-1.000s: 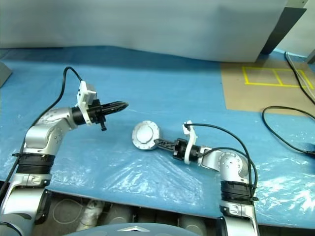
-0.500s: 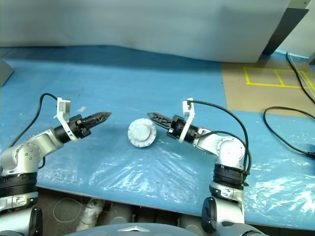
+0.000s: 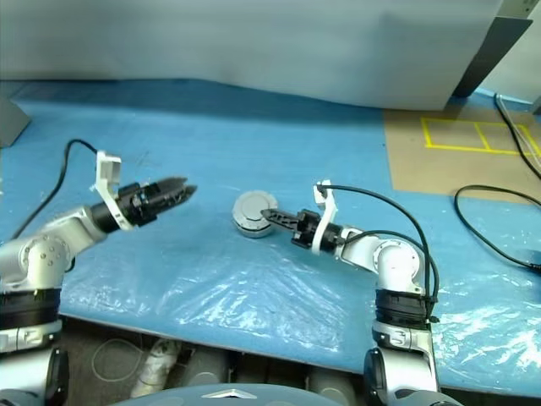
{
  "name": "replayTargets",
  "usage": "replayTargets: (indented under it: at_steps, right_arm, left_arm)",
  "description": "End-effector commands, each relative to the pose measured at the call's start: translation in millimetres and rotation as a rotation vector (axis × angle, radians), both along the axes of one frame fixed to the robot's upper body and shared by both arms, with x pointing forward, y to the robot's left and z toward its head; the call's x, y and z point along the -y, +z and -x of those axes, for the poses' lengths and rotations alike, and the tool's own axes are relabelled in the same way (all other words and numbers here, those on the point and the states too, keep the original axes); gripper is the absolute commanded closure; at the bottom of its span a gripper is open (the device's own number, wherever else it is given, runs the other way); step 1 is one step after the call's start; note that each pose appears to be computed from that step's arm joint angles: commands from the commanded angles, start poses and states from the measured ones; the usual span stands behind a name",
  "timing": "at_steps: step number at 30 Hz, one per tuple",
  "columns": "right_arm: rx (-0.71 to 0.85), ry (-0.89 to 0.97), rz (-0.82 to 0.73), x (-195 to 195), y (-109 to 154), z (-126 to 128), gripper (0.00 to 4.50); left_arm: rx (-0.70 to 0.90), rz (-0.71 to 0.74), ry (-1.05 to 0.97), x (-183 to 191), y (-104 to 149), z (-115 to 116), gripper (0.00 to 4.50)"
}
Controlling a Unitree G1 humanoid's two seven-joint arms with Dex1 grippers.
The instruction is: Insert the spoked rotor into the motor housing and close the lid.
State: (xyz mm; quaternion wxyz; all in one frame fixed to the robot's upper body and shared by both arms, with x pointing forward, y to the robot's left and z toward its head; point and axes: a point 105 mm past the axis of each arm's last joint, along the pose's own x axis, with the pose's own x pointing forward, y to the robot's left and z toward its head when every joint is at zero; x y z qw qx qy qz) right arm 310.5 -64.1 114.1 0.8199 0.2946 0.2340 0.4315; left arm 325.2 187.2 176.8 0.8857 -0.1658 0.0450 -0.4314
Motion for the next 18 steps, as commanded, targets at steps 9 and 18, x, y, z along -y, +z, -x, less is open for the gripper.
replayTargets:
  at_steps: [9,18]
  right_arm:
    - [0.684,0.146,0.457,-37,17,-20,3.16]
    - [0.811,0.245,0.518,-51,12,-24,0.88]
  left_arm:
    - [0.135,-0.196,-0.083,18,-13,18,0.03]
    - [0.223,-0.293,-0.126,21,-21,25,0.00]
